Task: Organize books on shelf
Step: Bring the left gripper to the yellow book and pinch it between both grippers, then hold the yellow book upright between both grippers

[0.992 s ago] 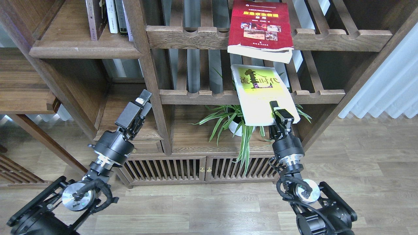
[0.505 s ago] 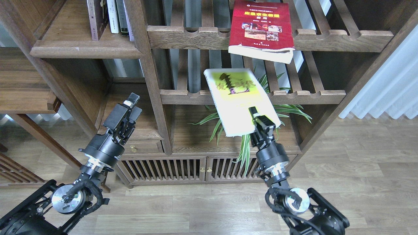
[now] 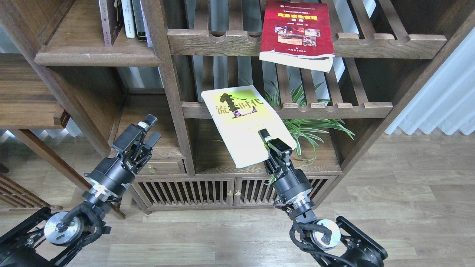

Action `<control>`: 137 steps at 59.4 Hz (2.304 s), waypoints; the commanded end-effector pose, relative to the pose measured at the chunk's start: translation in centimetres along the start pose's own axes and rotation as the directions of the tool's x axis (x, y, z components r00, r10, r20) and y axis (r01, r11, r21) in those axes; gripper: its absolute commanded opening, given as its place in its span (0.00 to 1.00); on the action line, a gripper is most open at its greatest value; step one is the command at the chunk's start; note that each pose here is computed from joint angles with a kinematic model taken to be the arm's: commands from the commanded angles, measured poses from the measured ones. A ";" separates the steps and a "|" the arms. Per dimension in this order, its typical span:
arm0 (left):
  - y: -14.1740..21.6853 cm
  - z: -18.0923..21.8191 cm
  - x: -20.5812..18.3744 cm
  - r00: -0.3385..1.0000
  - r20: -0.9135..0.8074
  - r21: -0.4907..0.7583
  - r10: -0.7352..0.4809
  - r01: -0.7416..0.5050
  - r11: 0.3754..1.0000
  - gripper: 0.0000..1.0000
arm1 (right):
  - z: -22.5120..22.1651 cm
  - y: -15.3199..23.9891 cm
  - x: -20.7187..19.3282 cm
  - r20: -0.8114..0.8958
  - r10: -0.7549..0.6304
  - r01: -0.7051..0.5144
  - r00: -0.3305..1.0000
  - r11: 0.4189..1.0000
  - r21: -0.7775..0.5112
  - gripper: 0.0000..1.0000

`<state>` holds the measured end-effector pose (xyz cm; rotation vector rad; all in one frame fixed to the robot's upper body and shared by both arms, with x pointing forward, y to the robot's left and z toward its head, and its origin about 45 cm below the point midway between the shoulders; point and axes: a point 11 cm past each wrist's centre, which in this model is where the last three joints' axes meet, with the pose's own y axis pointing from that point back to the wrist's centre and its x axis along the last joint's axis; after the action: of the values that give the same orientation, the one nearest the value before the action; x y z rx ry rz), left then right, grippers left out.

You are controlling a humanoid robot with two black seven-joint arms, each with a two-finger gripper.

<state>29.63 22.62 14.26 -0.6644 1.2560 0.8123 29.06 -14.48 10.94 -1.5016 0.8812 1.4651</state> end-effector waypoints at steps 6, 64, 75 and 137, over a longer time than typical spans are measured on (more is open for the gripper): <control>-0.1 -1.0 0.2 1.000 -0.016 0.019 0.003 -0.003 1.000 0.87 | 1.1 0.3 0.1 0.002 0.004 -0.004 1.000 0.999 -0.034 0.07; 1.1 -2.5 1.5 0.999 -0.022 0.058 0.047 -0.046 0.997 0.86 | 5.8 1.5 0.8 -0.071 0.007 -0.023 0.997 0.975 -0.220 0.10; 1.1 -2.9 1.6 0.999 -0.018 0.069 0.047 -0.045 0.997 0.87 | 7.3 2.1 0.9 -0.068 0.009 -0.027 0.998 0.963 -0.267 0.10; -0.3 -4.6 1.5 0.999 -0.002 0.125 0.034 -0.034 0.992 0.72 | 8.8 3.0 0.8 -0.058 0.007 -0.024 0.998 0.951 -0.309 0.08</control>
<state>27.43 19.03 11.77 -0.5448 1.3154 0.7566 22.91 -7.66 10.19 -1.7744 0.7210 1.6330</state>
